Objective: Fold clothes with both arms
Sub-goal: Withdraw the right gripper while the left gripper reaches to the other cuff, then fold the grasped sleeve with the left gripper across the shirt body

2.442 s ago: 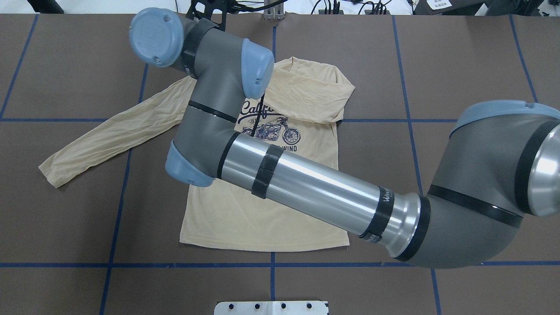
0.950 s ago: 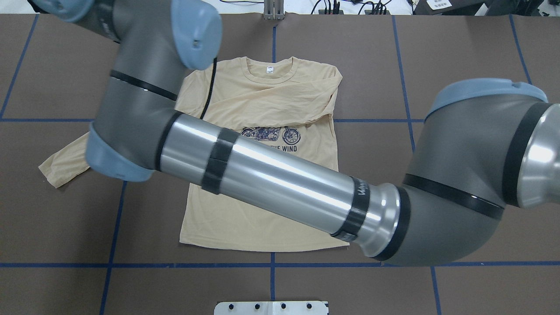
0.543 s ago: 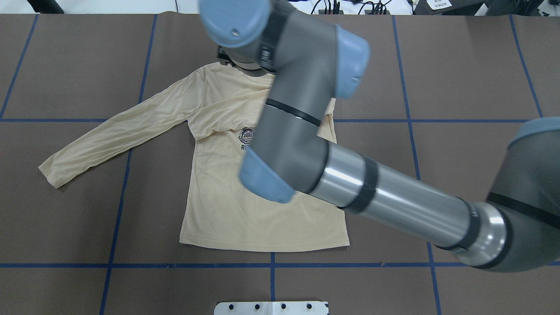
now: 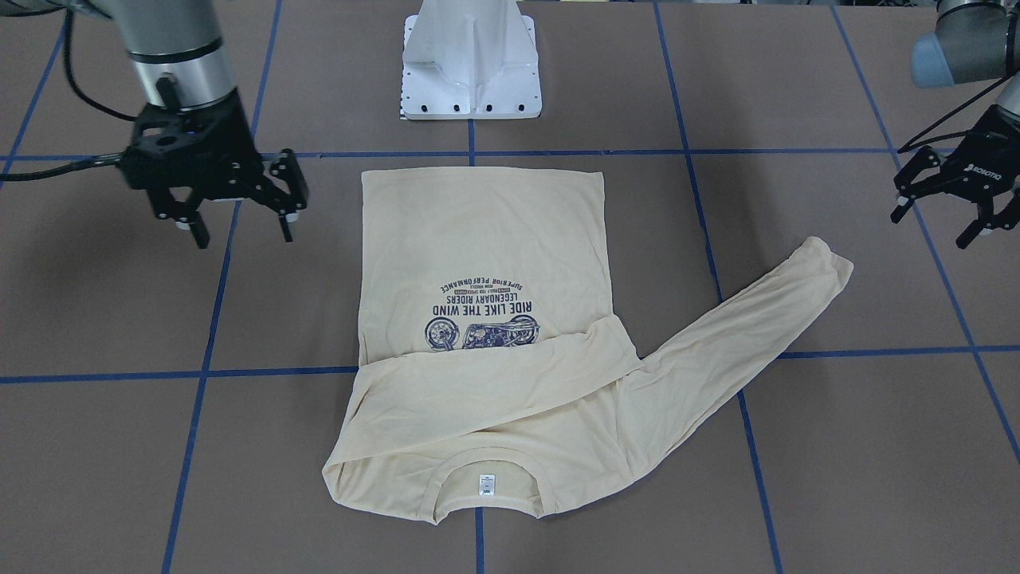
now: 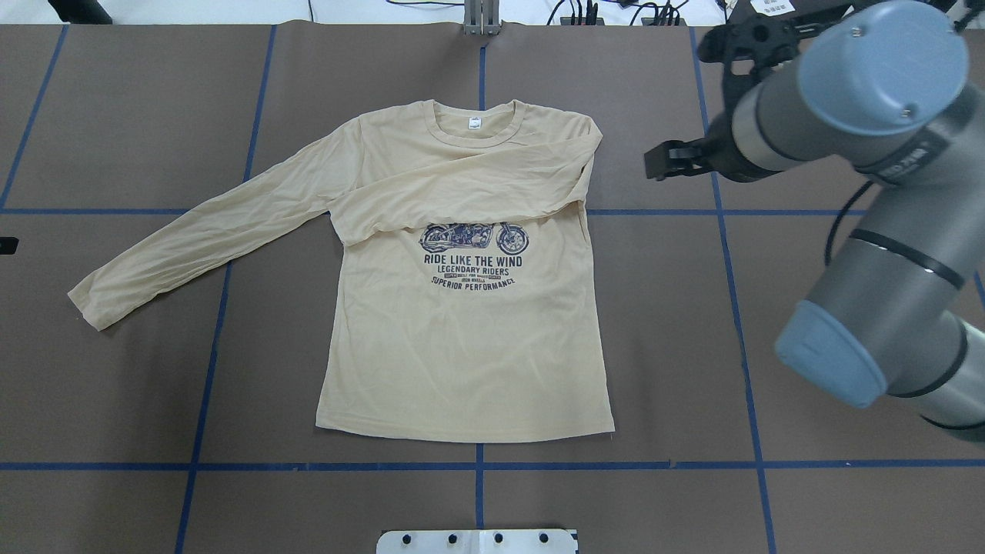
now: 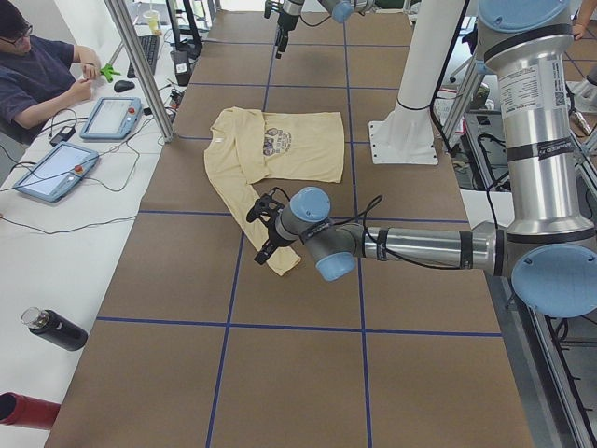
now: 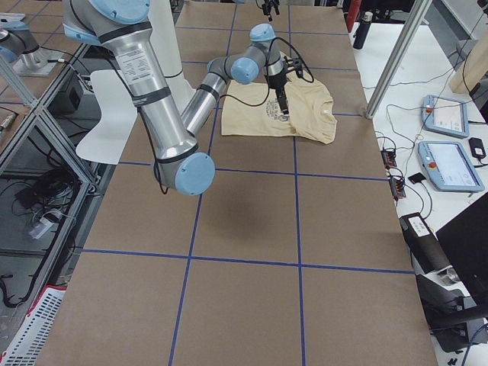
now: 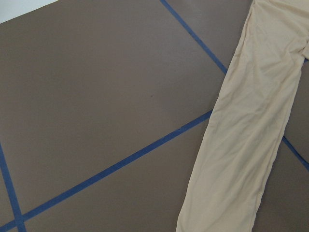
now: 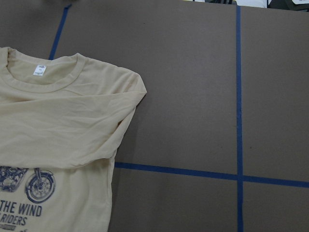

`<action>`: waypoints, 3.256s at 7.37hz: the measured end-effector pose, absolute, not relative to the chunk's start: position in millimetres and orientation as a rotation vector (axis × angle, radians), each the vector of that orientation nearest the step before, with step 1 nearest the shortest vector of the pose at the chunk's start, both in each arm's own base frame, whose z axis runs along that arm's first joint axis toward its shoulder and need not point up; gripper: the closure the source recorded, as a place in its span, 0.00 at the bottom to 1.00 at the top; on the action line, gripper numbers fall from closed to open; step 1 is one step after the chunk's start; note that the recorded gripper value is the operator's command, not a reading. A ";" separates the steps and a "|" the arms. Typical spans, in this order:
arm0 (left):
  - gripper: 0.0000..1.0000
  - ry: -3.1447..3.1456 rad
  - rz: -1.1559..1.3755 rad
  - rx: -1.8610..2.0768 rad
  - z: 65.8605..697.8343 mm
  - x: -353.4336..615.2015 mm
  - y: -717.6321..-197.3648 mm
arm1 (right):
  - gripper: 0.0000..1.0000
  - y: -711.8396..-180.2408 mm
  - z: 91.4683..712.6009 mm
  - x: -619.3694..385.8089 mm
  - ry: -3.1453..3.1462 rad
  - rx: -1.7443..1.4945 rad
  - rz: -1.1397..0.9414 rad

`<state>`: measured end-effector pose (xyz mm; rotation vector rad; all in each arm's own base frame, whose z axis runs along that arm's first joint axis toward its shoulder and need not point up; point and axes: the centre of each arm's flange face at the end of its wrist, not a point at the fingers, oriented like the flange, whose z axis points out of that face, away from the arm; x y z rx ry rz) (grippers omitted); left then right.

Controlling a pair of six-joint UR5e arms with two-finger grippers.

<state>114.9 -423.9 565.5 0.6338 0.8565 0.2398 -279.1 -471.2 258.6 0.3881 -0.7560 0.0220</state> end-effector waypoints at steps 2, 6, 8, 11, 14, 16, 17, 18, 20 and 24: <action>0.10 0.854 0.168 0.597 580.0 146.3 -416.0 | 0.01 -469.2 360.7 -181.0 -0.789 0.380 -0.068; 0.29 0.850 0.044 0.500 601.8 206.4 -396.7 | 0.01 -454.4 455.8 -79.3 -0.783 0.355 -0.118; 0.31 0.850 0.026 0.480 603.3 229.4 -386.6 | 0.01 -453.5 458.8 -76.1 -0.784 0.353 -0.118; 0.47 0.850 0.064 0.467 604.2 253.4 -372.7 | 0.01 -453.5 459.6 -75.8 -0.784 0.352 -0.118; 0.64 0.847 0.080 0.459 606.9 258.7 -366.9 | 0.01 -454.4 457.9 -76.0 -0.786 0.354 -0.115; 1.00 0.831 0.077 0.462 611.7 255.0 -364.8 | 0.01 -454.8 457.3 -76.2 -0.787 0.355 -0.114; 1.00 0.827 0.076 0.464 612.9 254.1 -364.4 | 0.01 -454.9 456.8 -76.2 -0.787 0.355 -0.114; 1.00 0.827 0.077 0.466 612.3 253.8 -364.4 | 0.01 -455.1 456.3 -76.3 -0.787 0.356 -0.113; 1.00 0.839 0.092 0.482 600.5 253.7 -365.2 | 0.00 -455.3 455.8 -76.5 -0.788 0.357 -0.114; 1.00 0.920 0.134 0.525 458.4 293.9 -399.5 | 0.00 -457.1 455.3 -77.5 -0.789 0.357 -0.114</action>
